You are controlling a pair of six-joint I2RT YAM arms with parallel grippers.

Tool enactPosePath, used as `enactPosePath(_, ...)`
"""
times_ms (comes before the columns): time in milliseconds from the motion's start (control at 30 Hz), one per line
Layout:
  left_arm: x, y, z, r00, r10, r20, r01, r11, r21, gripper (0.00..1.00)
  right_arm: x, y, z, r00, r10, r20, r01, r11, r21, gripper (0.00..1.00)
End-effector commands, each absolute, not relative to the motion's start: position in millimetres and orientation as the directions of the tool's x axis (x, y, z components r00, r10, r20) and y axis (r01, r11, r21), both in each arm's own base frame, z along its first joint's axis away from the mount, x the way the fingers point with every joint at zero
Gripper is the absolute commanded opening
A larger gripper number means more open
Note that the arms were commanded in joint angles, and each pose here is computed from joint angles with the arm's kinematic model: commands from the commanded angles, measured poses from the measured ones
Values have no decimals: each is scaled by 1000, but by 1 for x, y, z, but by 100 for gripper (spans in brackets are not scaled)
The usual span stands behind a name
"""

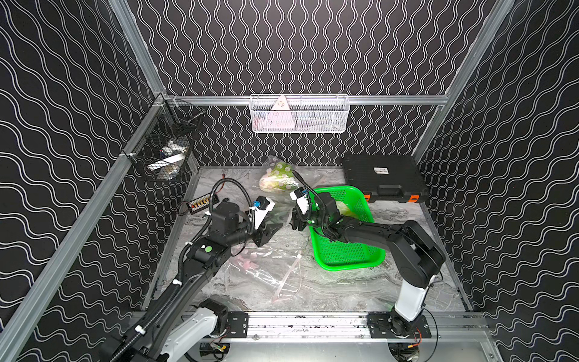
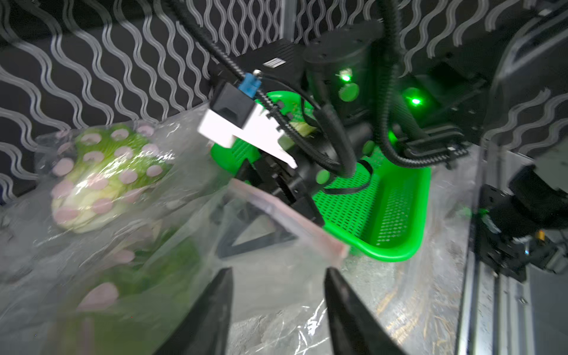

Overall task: Open the zip-top bag and take out the chinese cabbages
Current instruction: Pick up the Chinese cabbage from the zipper food storage bag.

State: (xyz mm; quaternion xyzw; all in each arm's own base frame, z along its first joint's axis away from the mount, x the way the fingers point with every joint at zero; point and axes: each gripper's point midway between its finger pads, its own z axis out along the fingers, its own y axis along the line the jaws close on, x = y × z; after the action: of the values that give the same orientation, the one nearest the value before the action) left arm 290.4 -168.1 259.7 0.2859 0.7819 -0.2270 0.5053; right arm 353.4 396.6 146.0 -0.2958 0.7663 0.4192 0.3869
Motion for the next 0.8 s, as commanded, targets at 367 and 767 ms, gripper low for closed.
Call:
enactPosePath(367, 394, -35, 214, -740, -232, -631, -129, 970, -206, 96, 351, 411, 147, -405, -65, -912, -860, 366, 356, 47)
enactPosePath(767, 409, -31, 116, -854, -343, -391, -226, 922, -315, 27, 316, 437, 128, -368, -219, -904, -915, 258, 310, 56)
